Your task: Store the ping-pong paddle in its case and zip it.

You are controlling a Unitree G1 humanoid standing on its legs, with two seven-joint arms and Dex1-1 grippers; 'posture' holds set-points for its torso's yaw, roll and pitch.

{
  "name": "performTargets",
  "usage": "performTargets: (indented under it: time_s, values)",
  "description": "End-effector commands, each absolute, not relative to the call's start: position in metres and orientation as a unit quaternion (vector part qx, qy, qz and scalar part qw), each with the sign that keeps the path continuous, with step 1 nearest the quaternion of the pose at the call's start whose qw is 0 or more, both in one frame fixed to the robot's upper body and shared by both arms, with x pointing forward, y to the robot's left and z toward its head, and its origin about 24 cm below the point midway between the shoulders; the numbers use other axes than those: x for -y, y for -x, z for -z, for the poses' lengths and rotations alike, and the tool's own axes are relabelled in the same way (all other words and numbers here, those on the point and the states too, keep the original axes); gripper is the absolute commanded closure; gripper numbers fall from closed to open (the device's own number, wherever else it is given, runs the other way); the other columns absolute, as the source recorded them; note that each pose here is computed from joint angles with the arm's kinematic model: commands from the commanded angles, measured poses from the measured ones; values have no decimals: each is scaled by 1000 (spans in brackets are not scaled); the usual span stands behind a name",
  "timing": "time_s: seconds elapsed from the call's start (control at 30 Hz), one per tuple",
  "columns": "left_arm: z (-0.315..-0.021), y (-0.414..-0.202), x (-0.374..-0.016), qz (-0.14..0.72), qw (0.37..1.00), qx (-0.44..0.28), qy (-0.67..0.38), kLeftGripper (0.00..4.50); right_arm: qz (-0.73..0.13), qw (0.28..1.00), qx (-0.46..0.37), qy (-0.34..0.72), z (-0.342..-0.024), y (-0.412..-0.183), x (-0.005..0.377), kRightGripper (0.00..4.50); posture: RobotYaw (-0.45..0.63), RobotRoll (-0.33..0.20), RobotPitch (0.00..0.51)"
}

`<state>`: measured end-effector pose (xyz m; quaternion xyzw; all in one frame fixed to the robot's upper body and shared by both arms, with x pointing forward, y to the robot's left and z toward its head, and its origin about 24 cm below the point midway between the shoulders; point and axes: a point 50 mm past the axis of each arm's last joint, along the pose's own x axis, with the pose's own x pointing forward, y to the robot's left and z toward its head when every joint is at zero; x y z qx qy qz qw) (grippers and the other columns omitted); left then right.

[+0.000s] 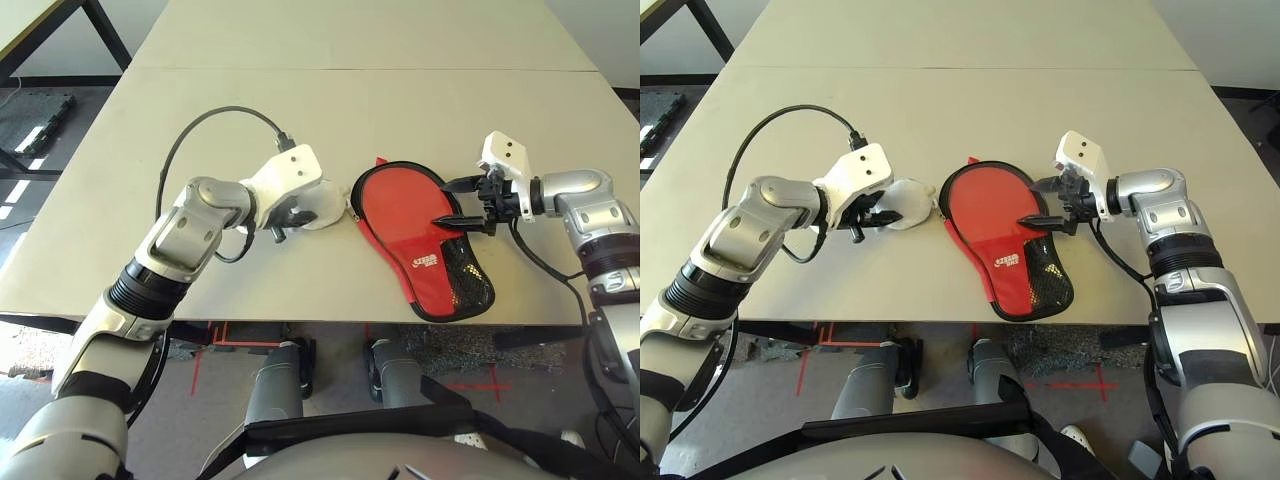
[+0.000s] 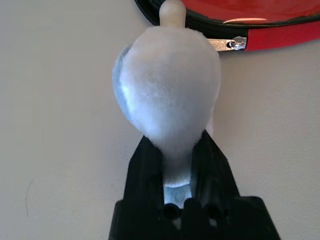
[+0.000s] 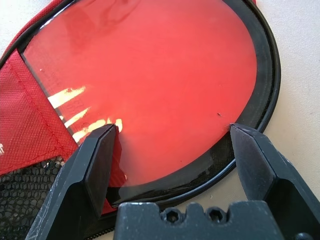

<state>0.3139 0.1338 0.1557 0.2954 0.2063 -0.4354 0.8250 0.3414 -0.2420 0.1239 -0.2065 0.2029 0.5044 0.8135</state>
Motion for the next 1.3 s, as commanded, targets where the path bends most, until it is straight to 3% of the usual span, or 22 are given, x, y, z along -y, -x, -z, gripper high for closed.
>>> performTargets:
  time_s: [0.03, 0.47, 0.7, 0.97, 1.3]
  values:
    - [-159, -321, -135, 427, 829, -202, -300, 4448, -505, 803, -246, 199, -101, -335, 241, 0, -31, 0, 187]
    - [-180, -387, -137, 331, 884, -155, -292, 4448, -505, 803, -246, 197, -97, -333, 237, 0, -50, 0, 191]
    - [-198, -418, -110, 305, 898, -111, -297, 4448, -507, 803, -244, 194, -96, -331, 233, 0, -65, 0, 194]
    - [-216, -423, -62, 296, 913, -51, -276, 4449, -505, 806, -245, 188, -91, -327, 232, 0, -119, 0, 198]
    - [-220, -410, -3, 323, 913, -10, -247, 4449, -496, 812, -248, 180, -87, -319, 234, 0, -162, 0, 200]
